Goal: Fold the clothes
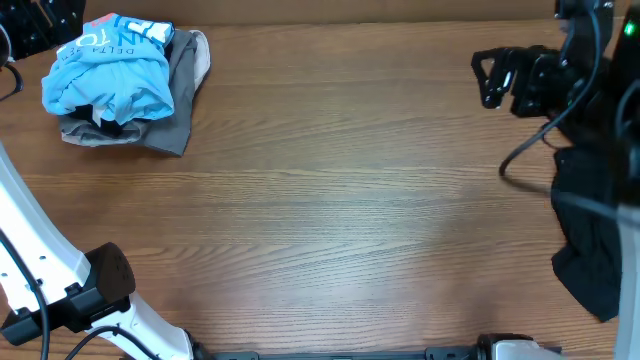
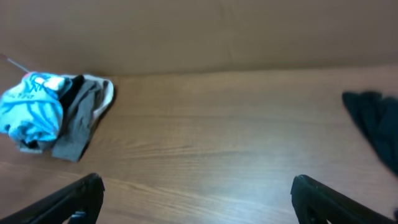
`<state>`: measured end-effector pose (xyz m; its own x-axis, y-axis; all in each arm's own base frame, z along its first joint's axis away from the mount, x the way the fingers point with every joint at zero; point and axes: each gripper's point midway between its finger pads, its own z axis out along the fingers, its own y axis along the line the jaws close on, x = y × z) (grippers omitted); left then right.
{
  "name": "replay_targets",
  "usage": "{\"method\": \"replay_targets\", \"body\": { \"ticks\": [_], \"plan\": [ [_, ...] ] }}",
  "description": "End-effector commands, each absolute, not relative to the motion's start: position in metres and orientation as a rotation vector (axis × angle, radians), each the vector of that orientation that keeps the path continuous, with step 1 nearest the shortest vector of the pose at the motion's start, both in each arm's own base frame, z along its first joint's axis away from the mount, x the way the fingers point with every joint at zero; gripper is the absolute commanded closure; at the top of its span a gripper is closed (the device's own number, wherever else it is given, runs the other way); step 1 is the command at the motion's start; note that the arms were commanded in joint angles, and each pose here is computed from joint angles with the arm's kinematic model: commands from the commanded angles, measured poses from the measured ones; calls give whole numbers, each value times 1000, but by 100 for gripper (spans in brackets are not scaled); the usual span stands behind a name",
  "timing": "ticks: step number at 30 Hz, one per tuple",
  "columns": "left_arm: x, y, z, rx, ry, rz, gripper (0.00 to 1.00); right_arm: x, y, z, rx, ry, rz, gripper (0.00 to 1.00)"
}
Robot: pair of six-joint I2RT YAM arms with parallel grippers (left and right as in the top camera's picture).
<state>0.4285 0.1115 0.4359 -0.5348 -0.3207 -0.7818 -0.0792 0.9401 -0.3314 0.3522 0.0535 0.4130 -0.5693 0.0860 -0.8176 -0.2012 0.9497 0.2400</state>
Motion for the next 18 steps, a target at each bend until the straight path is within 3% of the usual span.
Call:
{"method": "replay_targets", "body": {
  "ticks": [1, 11, 18],
  "plan": [
    [430, 109, 438, -279, 2119, -332, 0, 326, 49, 420, -87, 2031, 317, 0],
    [430, 109, 438, -279, 2119, -332, 0, 280, 29, 381, -56, 1605, 199, 0],
    [430, 109, 438, -279, 2119, -333, 0, 245, 18, 318, -33, 1447, 162, 0]
  ]
}}
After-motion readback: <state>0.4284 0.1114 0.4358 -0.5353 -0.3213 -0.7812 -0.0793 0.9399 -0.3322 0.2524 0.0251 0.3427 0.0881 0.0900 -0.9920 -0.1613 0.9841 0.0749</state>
